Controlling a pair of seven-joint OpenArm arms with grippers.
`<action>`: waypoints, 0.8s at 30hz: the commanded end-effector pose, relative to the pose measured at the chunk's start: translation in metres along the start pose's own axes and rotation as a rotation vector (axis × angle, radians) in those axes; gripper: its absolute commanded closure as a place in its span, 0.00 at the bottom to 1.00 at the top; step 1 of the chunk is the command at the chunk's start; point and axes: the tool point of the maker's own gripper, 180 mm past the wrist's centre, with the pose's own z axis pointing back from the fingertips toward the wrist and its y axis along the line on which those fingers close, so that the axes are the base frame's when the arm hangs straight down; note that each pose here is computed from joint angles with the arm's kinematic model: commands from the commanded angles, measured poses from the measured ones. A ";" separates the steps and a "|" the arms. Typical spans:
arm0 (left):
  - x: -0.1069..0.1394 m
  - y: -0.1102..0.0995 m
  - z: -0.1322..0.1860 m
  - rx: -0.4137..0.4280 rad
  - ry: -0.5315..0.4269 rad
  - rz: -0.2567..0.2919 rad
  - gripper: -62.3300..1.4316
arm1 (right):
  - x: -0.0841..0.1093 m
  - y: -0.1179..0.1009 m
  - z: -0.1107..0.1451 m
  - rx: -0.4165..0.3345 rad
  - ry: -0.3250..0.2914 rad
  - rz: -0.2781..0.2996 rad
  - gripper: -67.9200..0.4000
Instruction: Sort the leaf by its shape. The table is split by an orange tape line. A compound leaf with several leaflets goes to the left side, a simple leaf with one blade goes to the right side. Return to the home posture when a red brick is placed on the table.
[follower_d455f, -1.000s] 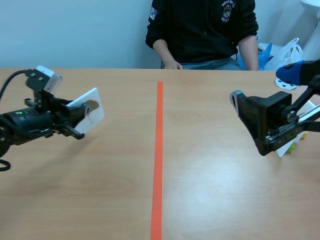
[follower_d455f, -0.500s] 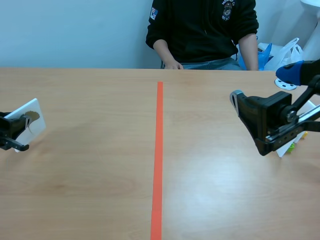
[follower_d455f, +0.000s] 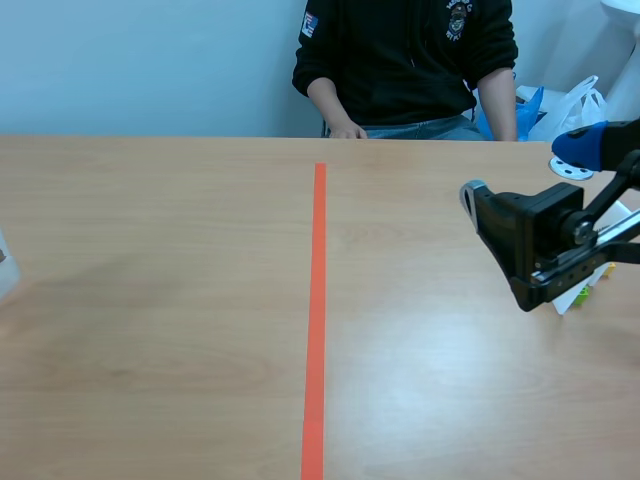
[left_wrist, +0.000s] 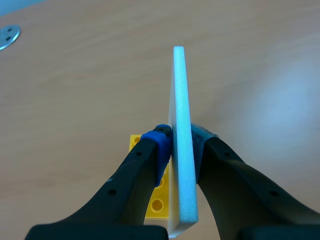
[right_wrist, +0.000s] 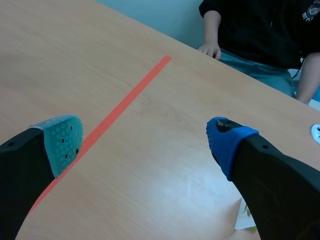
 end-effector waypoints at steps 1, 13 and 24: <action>0.012 0.009 0.000 0.020 -0.040 0.000 0.87 | 0.006 -0.001 -0.001 0.003 -0.024 0.008 0.25; 0.004 0.004 0.001 0.039 -0.032 0.012 0.68 | 0.007 -0.001 -0.001 0.003 -0.028 0.008 0.25; 0.004 0.005 0.001 0.043 -0.030 0.001 0.15 | 0.008 -0.001 -0.001 0.003 -0.032 0.008 0.25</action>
